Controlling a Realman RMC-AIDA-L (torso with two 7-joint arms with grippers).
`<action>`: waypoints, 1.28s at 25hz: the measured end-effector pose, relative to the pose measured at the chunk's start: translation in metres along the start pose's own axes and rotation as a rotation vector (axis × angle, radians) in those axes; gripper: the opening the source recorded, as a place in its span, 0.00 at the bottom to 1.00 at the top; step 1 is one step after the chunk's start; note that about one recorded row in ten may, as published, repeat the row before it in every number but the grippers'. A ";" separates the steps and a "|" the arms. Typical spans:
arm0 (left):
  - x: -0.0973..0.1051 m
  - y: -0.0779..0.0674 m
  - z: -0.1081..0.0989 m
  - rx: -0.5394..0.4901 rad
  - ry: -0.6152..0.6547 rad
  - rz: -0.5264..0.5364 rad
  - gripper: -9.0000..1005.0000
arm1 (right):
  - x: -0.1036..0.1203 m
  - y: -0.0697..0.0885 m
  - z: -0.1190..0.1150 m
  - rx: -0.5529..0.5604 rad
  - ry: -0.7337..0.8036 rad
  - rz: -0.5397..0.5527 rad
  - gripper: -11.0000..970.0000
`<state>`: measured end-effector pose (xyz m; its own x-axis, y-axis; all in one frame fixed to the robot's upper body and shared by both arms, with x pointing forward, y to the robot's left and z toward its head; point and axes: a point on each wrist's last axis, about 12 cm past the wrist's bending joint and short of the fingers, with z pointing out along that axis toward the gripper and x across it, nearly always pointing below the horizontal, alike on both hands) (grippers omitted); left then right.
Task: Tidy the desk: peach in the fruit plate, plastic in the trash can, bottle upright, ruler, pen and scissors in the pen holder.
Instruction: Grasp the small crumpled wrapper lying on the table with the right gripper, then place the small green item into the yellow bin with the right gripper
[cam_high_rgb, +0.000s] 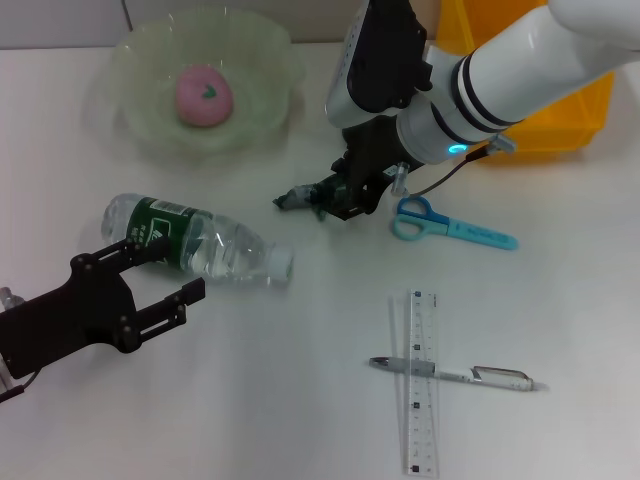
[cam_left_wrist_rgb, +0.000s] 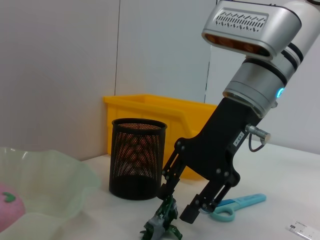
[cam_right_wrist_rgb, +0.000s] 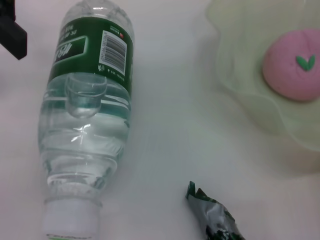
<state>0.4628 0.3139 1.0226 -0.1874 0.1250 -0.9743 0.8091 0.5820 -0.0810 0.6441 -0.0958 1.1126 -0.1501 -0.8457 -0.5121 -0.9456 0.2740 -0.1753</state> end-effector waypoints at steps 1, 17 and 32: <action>0.000 0.000 0.000 0.000 0.000 0.000 0.68 | 0.000 0.000 0.000 0.001 0.000 0.001 0.64; -0.001 0.000 0.001 0.003 -0.002 0.001 0.68 | 0.004 0.001 0.001 0.001 0.000 0.002 0.38; -0.001 -0.001 0.001 0.005 -0.007 0.001 0.68 | 0.005 0.002 0.000 -0.002 -0.004 0.005 0.07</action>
<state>0.4629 0.3124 1.0233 -0.1824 0.1202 -0.9759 0.8123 0.5777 -0.0807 0.6419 -0.0998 1.1095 -0.1536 -0.8423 -0.5167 -0.9455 0.2772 -0.1709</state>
